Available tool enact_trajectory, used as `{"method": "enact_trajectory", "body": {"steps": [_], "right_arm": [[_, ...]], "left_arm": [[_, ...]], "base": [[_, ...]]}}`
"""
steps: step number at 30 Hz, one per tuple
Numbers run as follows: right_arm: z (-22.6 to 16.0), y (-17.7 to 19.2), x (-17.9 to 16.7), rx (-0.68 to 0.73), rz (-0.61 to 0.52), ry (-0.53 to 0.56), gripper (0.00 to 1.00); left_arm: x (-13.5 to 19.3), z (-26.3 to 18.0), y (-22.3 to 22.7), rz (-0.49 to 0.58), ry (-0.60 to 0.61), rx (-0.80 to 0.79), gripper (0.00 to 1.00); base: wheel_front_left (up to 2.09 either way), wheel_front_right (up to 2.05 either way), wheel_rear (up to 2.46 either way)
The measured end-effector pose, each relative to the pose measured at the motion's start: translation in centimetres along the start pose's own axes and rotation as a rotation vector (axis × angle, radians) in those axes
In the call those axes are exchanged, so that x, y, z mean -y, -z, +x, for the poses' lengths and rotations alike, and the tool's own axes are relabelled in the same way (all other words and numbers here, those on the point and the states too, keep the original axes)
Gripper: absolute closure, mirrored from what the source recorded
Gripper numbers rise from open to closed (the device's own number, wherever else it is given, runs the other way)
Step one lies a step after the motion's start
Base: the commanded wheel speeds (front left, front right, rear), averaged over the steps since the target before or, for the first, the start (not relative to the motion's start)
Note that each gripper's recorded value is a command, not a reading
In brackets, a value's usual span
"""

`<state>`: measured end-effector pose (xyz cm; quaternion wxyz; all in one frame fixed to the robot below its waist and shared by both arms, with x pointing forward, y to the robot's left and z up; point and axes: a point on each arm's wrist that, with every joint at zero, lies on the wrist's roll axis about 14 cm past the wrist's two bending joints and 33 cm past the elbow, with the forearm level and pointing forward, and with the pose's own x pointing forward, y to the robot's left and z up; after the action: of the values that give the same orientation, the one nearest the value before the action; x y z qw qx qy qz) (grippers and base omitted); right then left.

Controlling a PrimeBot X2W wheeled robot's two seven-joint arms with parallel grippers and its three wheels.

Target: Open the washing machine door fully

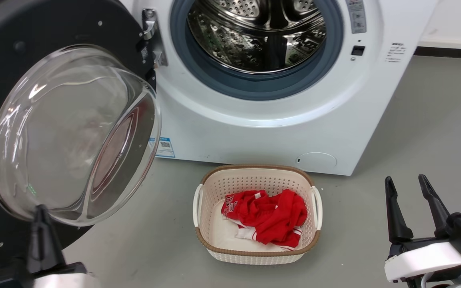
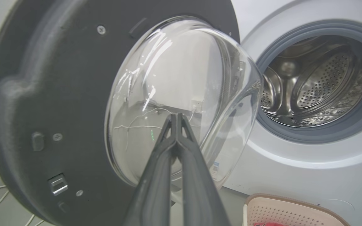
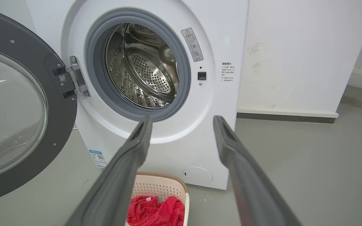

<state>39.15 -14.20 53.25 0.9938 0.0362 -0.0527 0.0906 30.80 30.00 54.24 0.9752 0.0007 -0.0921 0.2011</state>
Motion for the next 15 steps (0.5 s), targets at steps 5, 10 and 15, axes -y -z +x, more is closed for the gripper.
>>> {"method": "enact_trajectory", "body": {"steps": [5,10,15], "right_arm": [[-0.6,-0.4,0.5,0.007,-0.008,0.018,0.00],[-1.5,-1.0,1.2,0.019,-0.018,0.043,0.00],[-2.5,-1.6,2.2,0.029,-0.028,0.075,0.00]], "left_arm": [[3.7,-0.2,-0.3,-0.039,0.106,0.013,1.00],[8.4,-0.1,-1.1,-0.078,0.230,0.040,0.00],[11.8,0.1,-1.5,-0.104,0.319,0.052,0.00]], "base": [[0.00,0.00,0.00],[0.00,0.00,0.00],[0.00,0.00,0.00]]}}
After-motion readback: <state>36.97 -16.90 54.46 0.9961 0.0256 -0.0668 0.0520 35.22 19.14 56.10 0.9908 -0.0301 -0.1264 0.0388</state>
